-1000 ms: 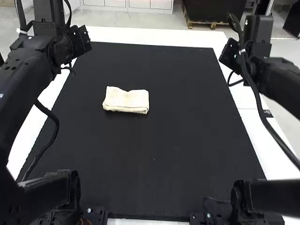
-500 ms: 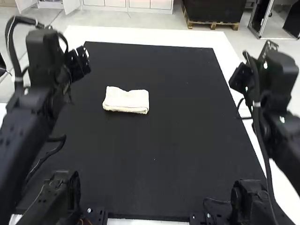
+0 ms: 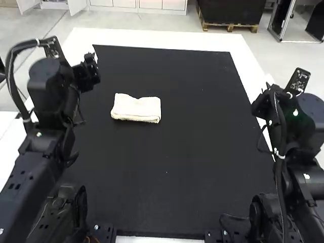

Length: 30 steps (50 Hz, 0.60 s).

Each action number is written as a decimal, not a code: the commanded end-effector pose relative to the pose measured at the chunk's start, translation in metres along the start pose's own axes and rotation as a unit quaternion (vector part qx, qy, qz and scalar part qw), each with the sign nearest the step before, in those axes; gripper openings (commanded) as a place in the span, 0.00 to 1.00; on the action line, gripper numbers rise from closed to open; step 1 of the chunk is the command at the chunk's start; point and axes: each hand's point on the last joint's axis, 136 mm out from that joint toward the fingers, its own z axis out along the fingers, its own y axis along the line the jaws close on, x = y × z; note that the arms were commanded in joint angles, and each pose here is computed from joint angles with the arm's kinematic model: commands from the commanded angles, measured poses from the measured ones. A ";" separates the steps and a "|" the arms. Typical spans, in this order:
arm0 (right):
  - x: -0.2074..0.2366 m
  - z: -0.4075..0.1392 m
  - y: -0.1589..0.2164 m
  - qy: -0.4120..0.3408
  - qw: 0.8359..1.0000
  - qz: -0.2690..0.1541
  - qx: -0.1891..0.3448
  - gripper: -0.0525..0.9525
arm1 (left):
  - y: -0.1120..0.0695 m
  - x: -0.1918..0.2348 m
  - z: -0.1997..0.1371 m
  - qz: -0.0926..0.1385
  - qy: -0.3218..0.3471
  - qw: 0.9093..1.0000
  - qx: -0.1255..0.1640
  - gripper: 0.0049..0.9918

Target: Fold the towel.

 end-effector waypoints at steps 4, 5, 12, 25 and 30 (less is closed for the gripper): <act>-0.005 0.001 0.002 -0.034 0.999 -0.014 -0.009 0.04 | -0.012 0.008 -0.004 0.036 -0.013 0.999 0.038 0.96; -0.006 0.001 0.003 -0.036 0.999 -0.013 -0.011 0.04 | -0.012 0.006 -0.004 0.038 -0.017 0.998 0.039 0.96; 0.003 0.002 0.009 -0.037 0.998 -0.043 -0.032 0.04 | -0.008 0.022 -0.006 0.047 -0.009 0.998 0.037 0.97; 0.048 0.002 0.017 0.011 0.996 -0.052 -0.076 0.04 | -0.002 0.053 -0.014 0.046 -0.007 0.998 0.043 0.97; 0.075 0.000 0.013 0.034 0.995 -0.056 -0.081 0.04 | -0.002 0.070 -0.020 0.047 0.001 0.997 0.055 0.97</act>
